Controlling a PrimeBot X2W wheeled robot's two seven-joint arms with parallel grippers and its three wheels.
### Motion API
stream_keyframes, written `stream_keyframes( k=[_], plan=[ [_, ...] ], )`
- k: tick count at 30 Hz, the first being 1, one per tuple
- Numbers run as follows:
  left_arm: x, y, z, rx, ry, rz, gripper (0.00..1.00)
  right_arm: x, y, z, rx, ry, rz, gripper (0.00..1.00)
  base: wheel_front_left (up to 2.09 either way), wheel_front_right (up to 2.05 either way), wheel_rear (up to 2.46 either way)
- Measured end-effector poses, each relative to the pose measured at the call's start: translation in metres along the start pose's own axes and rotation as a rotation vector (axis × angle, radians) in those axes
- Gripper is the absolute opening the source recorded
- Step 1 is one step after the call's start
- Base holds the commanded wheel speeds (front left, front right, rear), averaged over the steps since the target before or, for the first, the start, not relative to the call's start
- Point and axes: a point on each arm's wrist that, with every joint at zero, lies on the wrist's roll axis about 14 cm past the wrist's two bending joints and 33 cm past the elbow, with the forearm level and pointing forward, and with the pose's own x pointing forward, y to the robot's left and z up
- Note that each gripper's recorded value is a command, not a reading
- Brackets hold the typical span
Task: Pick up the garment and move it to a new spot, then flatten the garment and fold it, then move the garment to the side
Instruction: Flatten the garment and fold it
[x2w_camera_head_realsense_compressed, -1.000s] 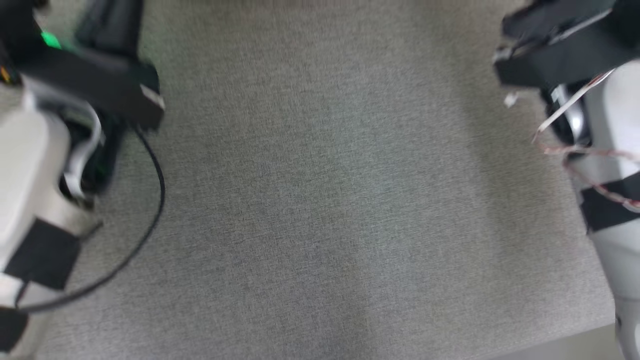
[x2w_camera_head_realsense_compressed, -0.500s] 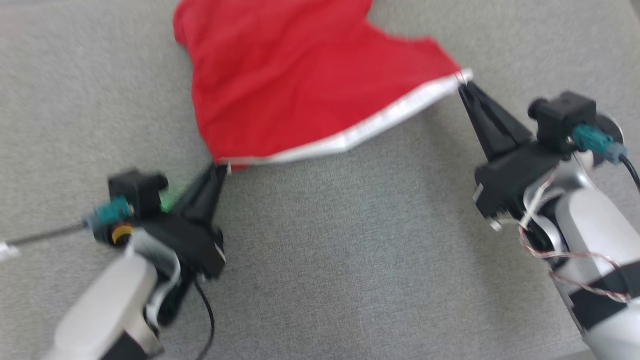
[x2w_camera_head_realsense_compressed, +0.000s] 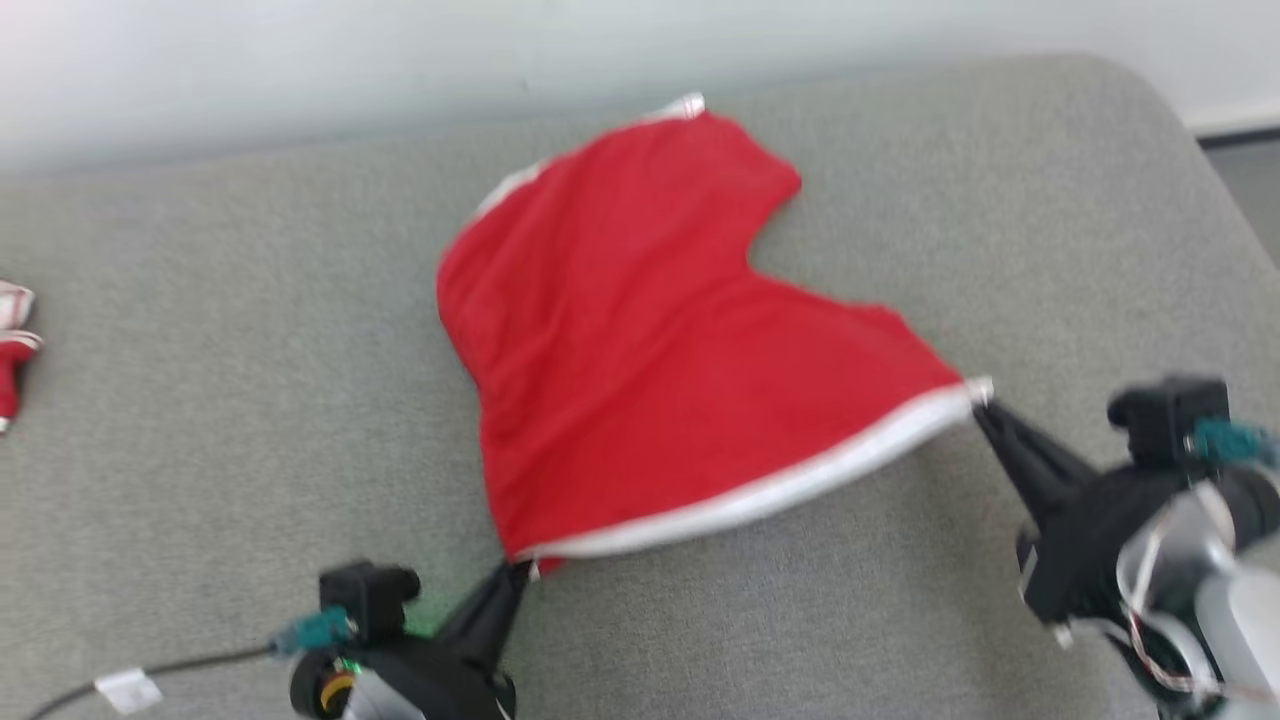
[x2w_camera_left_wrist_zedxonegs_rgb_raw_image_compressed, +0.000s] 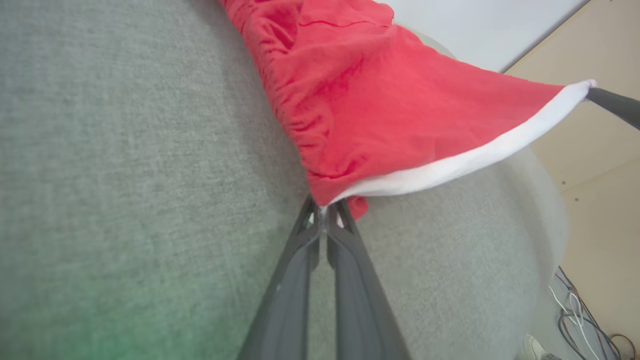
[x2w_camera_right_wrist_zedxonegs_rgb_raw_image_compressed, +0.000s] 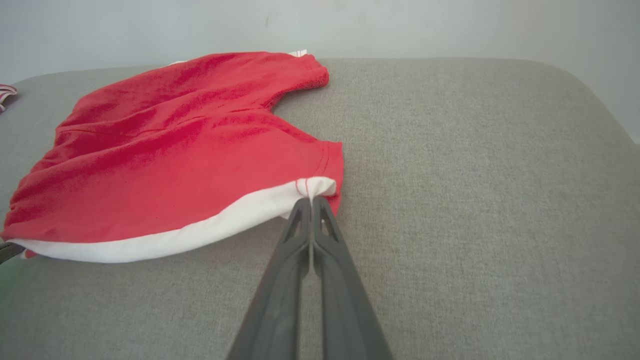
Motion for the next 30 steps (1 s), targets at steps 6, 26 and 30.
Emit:
stream_keyframes(
  k=[6,26,30],
  plan=[
    [-0.025,-0.012,-0.010,0.009,0.000,0.012,0.00,-0.040,0.011,-0.024,0.058,0.091,0.013,0.00,0.00,0.00,0.00],
    [-0.087,-0.018,-0.065,0.116,0.220,0.053,0.00,-0.137,0.034,-0.105,0.181,0.497,0.018,0.00,0.00,0.00,0.00],
    [-0.085,-0.027,-0.060,0.106,0.200,0.029,0.00,-0.131,0.028,-0.085,0.158,0.424,0.001,0.00,0.00,0.00,0.00]
  ],
)
